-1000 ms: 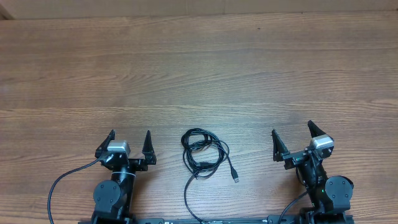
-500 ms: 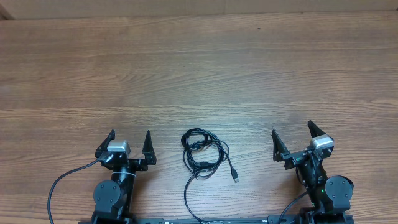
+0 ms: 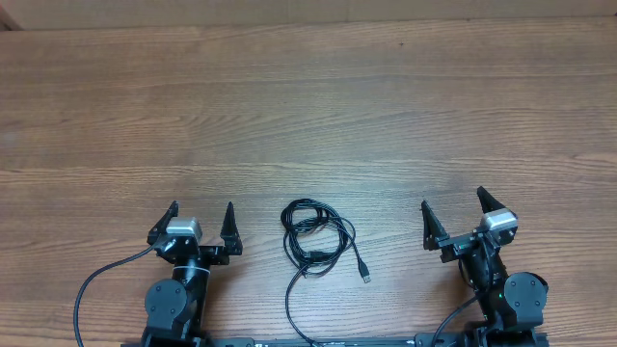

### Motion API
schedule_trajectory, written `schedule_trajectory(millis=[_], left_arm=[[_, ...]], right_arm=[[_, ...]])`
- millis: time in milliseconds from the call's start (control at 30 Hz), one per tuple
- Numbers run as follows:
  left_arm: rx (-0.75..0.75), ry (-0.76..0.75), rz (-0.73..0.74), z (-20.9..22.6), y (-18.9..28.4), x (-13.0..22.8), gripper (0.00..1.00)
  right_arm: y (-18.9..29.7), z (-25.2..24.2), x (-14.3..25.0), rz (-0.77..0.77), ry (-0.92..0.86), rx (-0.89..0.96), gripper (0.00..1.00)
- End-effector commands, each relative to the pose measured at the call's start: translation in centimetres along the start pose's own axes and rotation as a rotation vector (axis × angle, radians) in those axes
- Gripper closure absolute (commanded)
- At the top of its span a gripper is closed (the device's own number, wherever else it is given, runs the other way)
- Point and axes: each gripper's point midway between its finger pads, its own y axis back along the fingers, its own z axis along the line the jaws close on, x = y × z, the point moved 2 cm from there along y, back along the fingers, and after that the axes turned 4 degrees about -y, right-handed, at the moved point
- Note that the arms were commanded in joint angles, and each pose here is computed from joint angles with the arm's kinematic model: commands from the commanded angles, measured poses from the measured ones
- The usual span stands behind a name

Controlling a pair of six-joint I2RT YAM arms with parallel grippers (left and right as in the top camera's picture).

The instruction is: Untangle cables

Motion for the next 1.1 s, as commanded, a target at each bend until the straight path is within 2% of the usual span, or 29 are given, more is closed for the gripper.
schedule_trajectory(millis=[0,1067], left_arm=[[-0.004,-0.014,-0.007,0.14,0.04,-0.09,0.0],[-0.009,-0.018,-0.009,0.23,0.04,-0.12,0.0]], right_arm=[[0.0,-0.23,0.14,-0.006,-0.002,0.012,0.0],[0.0,-0.23,0.14,-0.006,-0.002,0.012,0.0]])
